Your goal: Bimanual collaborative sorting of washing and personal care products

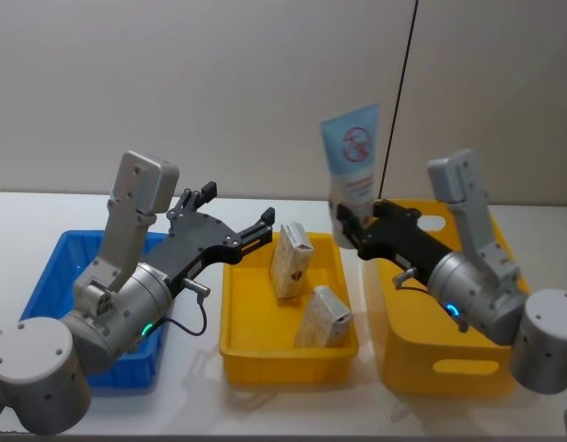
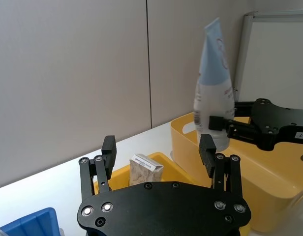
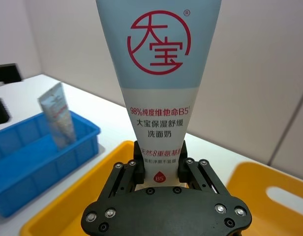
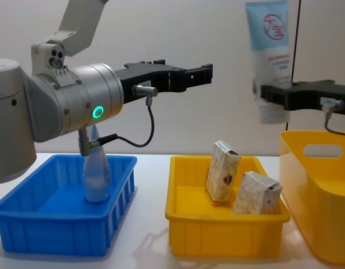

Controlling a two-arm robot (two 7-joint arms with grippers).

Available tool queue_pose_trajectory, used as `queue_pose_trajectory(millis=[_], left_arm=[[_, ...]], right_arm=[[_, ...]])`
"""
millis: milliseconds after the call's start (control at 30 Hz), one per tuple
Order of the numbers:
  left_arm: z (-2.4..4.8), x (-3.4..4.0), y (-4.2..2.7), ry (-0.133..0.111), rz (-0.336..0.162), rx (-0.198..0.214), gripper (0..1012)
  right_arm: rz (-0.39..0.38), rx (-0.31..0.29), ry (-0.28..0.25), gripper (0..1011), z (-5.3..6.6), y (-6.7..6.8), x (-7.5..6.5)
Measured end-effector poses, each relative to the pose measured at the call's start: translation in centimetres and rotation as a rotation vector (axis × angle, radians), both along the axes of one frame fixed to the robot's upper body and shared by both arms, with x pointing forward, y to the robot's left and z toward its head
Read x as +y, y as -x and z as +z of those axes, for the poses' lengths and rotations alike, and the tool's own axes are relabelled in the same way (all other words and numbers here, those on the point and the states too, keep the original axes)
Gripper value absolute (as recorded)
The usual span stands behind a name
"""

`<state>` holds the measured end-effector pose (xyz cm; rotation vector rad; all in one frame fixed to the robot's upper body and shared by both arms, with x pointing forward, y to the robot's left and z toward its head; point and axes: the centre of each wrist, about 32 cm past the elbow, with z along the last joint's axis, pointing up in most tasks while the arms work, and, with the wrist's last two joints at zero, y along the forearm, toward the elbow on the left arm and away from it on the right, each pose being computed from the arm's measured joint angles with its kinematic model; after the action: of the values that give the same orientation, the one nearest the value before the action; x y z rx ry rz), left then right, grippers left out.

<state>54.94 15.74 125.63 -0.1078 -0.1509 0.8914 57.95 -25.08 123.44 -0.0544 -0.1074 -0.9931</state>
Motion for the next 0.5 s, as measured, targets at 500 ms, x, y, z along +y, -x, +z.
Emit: queue_pose_trajectory(millis=[500], left_arm=[[0.00,0.00,0.00,0.000,0.000,0.000,1001]], right_arm=[[-0.244,0.050,-0.017,216,-0.6,2.5,-1.5]])
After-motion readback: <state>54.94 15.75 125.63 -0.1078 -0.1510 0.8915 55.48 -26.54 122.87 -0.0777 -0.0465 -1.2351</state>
